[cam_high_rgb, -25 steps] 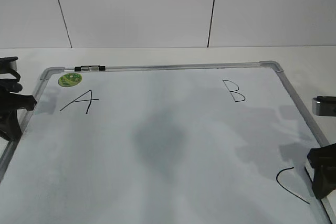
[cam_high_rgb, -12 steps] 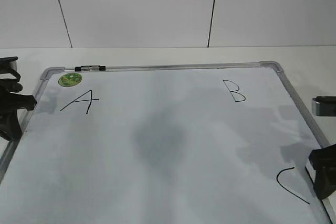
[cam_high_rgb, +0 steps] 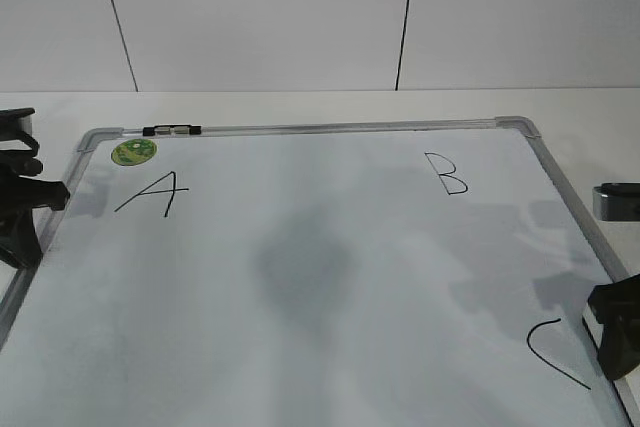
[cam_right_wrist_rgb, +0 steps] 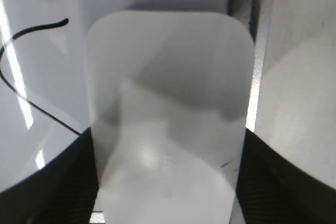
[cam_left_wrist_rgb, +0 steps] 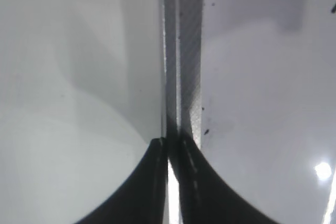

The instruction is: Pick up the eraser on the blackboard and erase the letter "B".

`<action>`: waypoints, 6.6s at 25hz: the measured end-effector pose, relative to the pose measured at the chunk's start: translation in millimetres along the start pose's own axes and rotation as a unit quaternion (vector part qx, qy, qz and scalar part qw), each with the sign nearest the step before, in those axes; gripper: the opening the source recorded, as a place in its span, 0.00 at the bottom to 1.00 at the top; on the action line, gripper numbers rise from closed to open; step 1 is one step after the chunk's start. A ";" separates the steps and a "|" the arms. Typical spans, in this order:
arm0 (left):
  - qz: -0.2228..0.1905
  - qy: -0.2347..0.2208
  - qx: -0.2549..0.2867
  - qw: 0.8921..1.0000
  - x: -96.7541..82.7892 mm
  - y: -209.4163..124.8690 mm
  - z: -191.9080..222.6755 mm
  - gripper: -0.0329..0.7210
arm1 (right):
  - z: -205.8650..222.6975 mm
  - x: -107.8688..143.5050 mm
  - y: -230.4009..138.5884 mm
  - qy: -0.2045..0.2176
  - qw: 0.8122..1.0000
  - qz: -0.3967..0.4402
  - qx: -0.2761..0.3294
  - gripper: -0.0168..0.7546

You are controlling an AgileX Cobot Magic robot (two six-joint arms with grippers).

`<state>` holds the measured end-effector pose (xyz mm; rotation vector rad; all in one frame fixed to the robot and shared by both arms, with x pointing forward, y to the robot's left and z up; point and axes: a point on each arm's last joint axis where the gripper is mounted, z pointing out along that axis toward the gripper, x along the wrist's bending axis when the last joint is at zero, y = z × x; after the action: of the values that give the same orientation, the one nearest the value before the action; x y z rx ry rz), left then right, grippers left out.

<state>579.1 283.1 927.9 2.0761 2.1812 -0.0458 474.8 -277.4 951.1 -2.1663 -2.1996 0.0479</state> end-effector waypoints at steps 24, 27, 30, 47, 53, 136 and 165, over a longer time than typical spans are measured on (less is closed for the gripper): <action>-0.001 -0.001 0.002 1.000 -0.1 -0.4 0.0 0.09 | -56.8 0.3 15.9 -0.008 0.999 -0.009 -0.048 0.72; -0.001 -0.001 0.005 1.000 -0.2 -0.8 -0.1 0.09 | -77.8 1.7 30.1 -0.006 0.997 -0.009 -0.082 0.72; -0.001 -0.001 0.005 1.000 -0.2 -0.8 -0.1 0.09 | -96.5 3.6 53.5 -0.005 0.995 -0.009 -0.097 0.72; -0.001 -0.001 0.008 1.000 -0.2 -1.1 -0.3 0.09 | -55.6 49.0 197.0 0.010 0.995 -0.044 -0.092 0.72; -0.001 -0.001 0.009 1.000 -0.2 -1.2 -0.3 0.09 | -20.8 60.4 218.7 0.008 0.996 -0.054 -0.069 0.72; 0.002 0.001 0.033 0.999 0.1 -5.2 -0.9 0.09 | -87.0 149.0 161.8 0.036 0.981 -0.143 -0.127 0.72; -0.006 -0.009 0.035 0.999 -1.8 -5.6 -0.9 0.09 | -43.0 11.3 124.0 0.050 0.993 -0.064 -0.080 0.72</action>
<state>573.6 281.1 928.7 2.0896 2.2133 -0.1429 601.0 -264.9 986.8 -2.0450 -2.3520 -0.2449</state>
